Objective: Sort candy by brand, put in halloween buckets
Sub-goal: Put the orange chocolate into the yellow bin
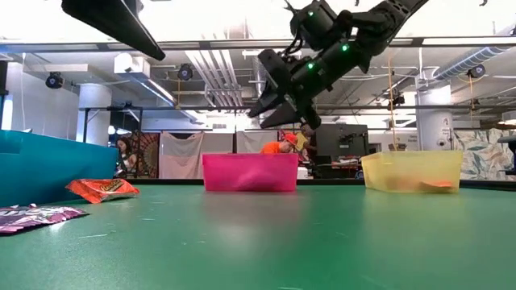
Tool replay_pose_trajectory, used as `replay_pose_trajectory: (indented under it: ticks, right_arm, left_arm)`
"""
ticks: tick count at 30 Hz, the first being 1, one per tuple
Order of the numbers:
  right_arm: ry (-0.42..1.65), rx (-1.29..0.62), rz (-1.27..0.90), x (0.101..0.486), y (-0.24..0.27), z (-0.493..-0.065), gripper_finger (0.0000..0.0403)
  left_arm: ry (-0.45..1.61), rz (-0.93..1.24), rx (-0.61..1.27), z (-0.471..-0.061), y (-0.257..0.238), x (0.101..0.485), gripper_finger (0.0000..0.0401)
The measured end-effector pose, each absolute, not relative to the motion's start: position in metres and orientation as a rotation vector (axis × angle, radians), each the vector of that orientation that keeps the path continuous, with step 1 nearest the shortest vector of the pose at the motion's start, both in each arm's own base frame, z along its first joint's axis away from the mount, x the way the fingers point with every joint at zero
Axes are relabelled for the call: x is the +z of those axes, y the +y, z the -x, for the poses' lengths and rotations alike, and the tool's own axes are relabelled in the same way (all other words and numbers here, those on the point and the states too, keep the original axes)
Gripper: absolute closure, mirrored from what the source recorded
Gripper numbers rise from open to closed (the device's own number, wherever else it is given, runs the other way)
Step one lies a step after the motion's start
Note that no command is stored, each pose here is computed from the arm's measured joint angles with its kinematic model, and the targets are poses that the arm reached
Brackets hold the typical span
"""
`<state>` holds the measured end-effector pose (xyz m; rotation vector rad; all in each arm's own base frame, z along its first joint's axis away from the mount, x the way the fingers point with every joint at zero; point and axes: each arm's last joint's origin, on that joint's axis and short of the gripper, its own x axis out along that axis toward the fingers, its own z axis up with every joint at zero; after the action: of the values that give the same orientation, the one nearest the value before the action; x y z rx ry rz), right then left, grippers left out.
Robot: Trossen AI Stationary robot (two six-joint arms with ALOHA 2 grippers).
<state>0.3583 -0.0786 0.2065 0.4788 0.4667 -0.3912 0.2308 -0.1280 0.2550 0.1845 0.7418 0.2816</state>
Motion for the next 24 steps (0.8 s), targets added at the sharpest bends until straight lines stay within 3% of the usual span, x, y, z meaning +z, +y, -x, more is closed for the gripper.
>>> replay_pose_trajectory:
  ticks: [7, 17, 24]
  right_arm:
    - [0.485, -0.285, -0.417, 0.23, -0.051, -0.35, 0.0204]
    - [0.509, -0.185, -0.335, 0.233, -0.014, -0.35, 0.0204]
    - [0.523, -0.16, -0.278, 0.23, -0.009, -0.349, 0.0204]
  left_arm:
    - [0.841, -0.06, 0.205, -0.238, -0.128, 0.245, 0.0233]
    - [1.063, 0.379, 0.464, -0.288, -0.095, 0.208, 0.0233]
    - [1.209, 0.38, 0.606, -0.312, -0.097, 0.202, 0.0233]
